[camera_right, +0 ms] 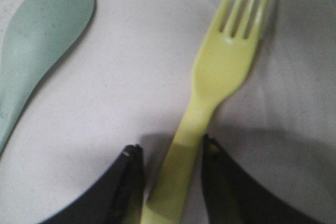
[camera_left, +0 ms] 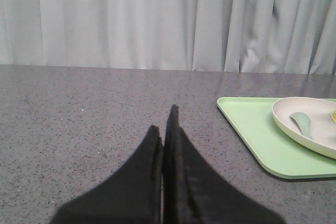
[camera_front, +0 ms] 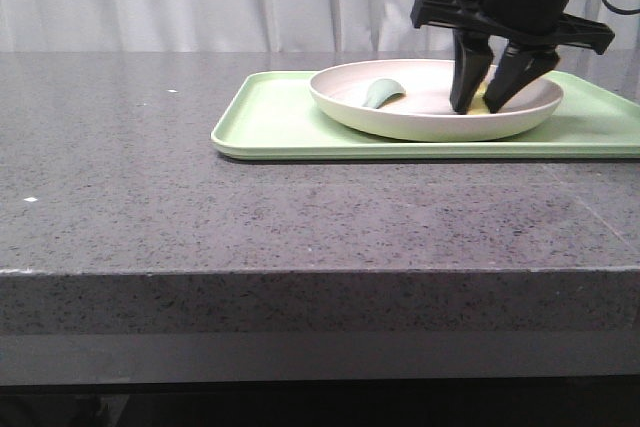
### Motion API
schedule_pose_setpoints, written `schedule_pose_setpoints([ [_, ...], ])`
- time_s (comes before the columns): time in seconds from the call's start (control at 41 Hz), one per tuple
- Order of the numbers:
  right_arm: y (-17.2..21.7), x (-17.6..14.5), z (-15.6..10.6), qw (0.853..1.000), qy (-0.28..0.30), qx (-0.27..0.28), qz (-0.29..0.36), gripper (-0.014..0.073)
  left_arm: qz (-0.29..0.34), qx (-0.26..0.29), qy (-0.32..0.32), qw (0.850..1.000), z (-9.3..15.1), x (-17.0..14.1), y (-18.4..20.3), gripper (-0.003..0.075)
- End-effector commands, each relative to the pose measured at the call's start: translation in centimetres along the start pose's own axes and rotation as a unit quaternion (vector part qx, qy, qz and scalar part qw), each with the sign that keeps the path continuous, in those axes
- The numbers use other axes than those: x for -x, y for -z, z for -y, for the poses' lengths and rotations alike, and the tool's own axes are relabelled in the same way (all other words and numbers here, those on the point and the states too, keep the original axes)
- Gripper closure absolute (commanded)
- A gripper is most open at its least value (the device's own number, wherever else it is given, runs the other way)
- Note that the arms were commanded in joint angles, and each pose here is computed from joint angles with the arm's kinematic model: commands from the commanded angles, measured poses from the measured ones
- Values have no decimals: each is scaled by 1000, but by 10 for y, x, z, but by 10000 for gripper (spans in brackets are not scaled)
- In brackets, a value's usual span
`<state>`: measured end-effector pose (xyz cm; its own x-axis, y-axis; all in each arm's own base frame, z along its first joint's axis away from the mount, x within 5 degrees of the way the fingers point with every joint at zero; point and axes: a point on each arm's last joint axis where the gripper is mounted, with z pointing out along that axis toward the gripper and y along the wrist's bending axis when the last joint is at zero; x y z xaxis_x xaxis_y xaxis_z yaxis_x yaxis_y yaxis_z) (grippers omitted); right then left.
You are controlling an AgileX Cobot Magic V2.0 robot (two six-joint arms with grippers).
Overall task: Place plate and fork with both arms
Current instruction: 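Lower the right gripper onto the yellow fork and close on it, then lift the yellow fork with the right gripper and carry it beside the plate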
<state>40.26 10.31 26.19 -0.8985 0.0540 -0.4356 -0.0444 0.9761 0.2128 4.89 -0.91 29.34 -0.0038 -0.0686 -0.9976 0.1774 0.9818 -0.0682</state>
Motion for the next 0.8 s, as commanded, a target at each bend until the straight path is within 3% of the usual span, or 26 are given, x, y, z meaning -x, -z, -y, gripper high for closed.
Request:
schedule_pose_setpoints([
  [0.0, 29, 12, -4, 999, 3, 13, 53, 534, 42, -2, 8, 999, 1, 14, 0, 738],
  [0.171, 32, 13, -5, 998, 3, 14, 57, 650, 42, -2, 8, 999, 1, 14, 0, 738],
  [0.488, 62, 30, -7, 997, 5, 17, 73, 655, 42, -2, 8, 999, 1, 14, 0, 738],
  [0.78, 87, 41, 39, 995, -24, -34, 93, 655, 42, -2, 8, 999, 1, 14, 0, 738],
])
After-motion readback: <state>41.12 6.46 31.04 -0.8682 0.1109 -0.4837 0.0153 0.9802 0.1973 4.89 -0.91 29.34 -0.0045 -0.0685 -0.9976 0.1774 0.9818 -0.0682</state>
